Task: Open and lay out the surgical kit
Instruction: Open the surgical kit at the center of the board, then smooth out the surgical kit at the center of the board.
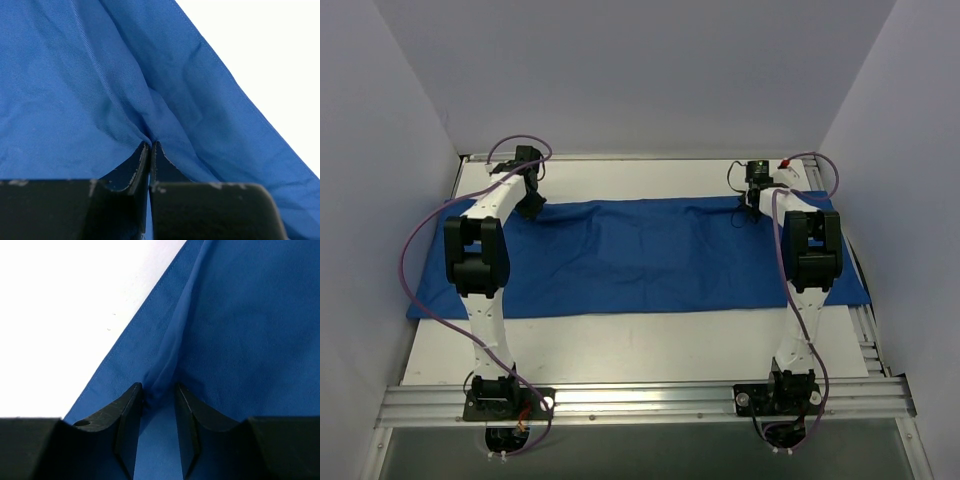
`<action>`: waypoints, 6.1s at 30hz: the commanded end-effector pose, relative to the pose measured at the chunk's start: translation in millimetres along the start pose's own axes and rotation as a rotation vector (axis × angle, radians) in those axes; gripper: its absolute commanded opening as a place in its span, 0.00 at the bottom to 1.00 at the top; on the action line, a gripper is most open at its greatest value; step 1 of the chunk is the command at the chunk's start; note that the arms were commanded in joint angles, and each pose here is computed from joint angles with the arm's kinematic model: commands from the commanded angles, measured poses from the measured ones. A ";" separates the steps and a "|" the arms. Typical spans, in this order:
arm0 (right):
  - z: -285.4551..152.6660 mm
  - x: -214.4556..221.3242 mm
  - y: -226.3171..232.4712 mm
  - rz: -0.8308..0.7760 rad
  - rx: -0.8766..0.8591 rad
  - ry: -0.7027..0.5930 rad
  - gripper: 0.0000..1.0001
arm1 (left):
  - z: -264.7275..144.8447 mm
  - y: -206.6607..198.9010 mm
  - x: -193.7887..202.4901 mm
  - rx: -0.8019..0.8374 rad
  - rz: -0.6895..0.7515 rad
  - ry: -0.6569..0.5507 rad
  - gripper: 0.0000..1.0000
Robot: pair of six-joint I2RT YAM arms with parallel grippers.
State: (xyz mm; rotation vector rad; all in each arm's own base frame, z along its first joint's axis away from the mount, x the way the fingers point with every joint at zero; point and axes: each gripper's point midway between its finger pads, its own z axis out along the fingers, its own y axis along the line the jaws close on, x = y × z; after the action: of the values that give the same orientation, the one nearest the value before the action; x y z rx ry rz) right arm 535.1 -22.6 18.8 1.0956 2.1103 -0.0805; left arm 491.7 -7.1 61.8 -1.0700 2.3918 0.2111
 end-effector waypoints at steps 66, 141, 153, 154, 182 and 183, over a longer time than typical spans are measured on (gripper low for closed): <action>-398.3 -29.9 -280.3 0.114 0.035 -0.264 0.00 | -284.1 322.2 110.8 0.042 -0.179 -0.159 0.03; -93.9 139.4 -143.8 -0.617 0.062 0.449 0.35 | 16.6 73.1 87.1 0.041 0.442 0.200 0.37; -82.2 146.5 -140.0 -0.597 0.058 0.482 0.00 | 24.8 62.1 74.9 0.016 0.452 0.212 0.02; -81.1 147.2 -137.2 -0.588 0.051 0.487 0.00 | 26.2 57.0 71.0 0.022 0.449 0.205 0.02; 7.8 87.0 -65.1 -0.422 0.033 0.359 0.00 | 62.1 -59.5 -17.2 0.131 0.420 0.023 0.02; 10.1 84.2 -62.9 -0.417 0.030 0.353 0.00 | 63.8 -61.2 -17.1 0.134 0.429 0.020 0.02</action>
State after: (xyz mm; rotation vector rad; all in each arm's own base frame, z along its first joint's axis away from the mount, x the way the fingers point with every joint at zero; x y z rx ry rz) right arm 514.9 19.1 8.9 0.6383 2.4242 0.0665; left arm 556.7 -31.2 25.0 -0.5075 2.6244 0.1180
